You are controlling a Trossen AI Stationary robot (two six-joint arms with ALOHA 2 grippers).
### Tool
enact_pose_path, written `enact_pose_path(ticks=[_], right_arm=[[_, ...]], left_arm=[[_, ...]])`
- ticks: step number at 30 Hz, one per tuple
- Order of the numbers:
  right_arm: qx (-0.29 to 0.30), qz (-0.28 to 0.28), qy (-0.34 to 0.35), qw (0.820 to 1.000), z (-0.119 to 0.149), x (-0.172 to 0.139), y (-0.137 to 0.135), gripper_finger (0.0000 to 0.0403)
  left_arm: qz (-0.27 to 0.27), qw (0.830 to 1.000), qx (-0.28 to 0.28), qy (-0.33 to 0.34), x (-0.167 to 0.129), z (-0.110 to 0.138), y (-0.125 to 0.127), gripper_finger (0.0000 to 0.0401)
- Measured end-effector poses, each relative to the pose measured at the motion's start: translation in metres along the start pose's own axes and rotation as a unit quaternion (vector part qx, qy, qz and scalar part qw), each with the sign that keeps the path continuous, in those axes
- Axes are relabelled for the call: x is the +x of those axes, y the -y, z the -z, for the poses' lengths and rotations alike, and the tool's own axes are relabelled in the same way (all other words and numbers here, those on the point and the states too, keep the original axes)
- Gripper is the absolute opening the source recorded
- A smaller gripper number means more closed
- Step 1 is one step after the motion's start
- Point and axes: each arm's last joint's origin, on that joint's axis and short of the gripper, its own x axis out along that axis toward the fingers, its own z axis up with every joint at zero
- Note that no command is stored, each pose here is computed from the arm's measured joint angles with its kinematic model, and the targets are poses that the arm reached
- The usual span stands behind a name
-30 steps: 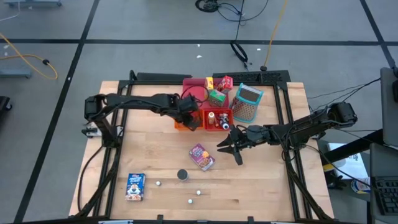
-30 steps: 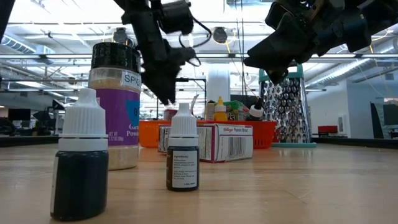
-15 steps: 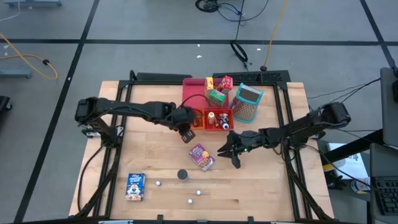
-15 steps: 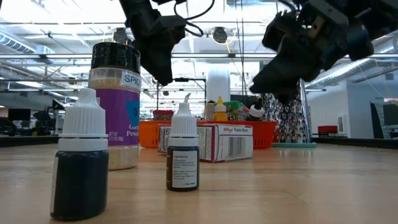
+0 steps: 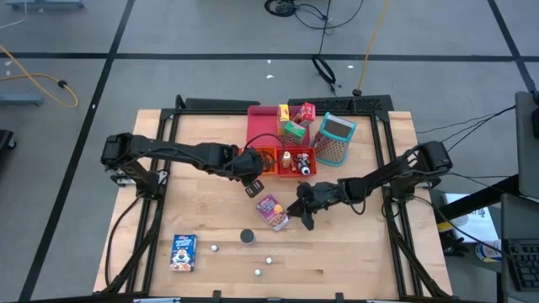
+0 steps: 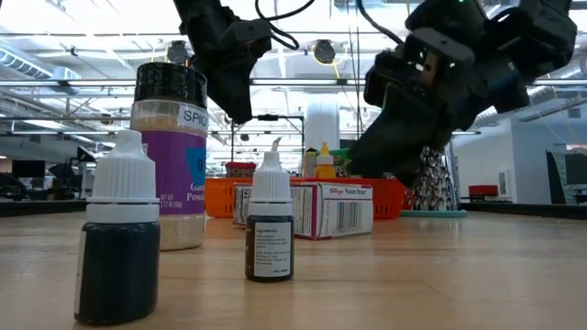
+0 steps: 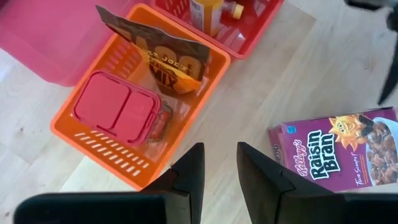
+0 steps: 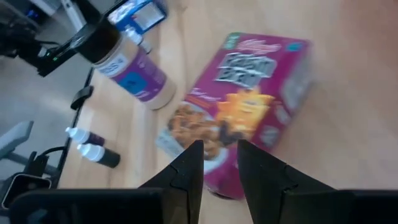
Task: Pick & Place Kitchen Items
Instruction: Put the violet cereal box into the pink bin
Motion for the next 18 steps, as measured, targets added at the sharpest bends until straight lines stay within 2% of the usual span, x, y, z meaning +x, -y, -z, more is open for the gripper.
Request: enact_pose_path(ticks=[7,18], right_arm=[[-0.005,0.011,-0.02,1.0,-0.003,0.02,-0.002,0.0089],[-0.007,0.014,-0.017,1.0,-0.005,0.017,-0.001,0.0089]], left_arm=[[0.0,1.0,0.011,0.0,0.0,0.0,0.001,0.0093],[0.0,1.0,0.02,-0.001,0.0,0.001,0.001,0.0093]])
